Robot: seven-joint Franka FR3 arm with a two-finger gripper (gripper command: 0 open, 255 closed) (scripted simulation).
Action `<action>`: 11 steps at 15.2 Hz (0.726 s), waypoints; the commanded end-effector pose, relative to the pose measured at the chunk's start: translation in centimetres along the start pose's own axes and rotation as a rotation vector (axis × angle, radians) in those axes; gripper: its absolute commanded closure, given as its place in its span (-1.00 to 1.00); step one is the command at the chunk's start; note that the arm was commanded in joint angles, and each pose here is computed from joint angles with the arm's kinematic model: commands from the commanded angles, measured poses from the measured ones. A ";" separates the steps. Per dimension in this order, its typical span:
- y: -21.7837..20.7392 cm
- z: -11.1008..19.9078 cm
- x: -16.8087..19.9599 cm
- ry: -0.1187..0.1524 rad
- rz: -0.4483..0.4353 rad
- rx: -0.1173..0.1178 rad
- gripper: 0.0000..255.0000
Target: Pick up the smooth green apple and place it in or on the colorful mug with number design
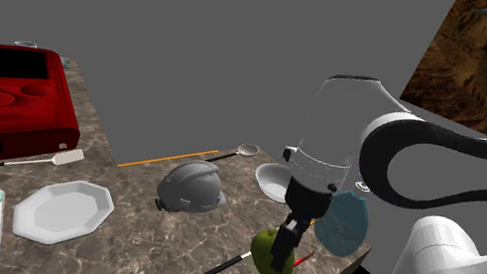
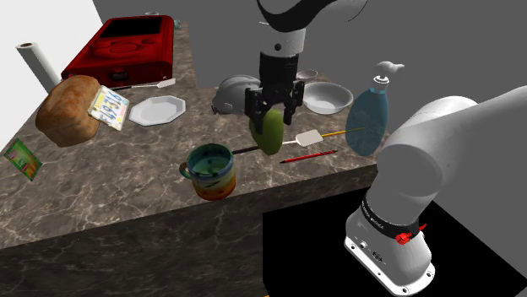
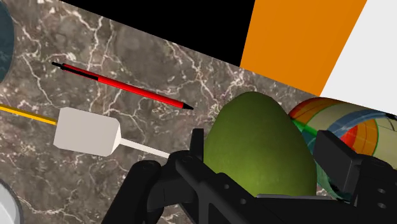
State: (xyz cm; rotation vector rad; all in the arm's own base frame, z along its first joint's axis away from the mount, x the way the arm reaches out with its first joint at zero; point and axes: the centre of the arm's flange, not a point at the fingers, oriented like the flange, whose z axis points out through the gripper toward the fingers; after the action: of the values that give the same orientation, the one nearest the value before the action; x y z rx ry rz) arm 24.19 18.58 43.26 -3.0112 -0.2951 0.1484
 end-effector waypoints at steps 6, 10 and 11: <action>-0.5 -3.8 -0.3 0.000 0.000 0.000 1.00; -0.7 -5.9 -0.5 0.000 0.000 0.000 1.00; -0.8 -6.4 -0.5 0.000 0.000 0.000 1.00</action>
State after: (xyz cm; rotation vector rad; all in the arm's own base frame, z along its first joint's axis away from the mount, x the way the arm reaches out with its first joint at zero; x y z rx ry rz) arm 24.28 18.70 49.06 -3.0112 -0.2950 0.1486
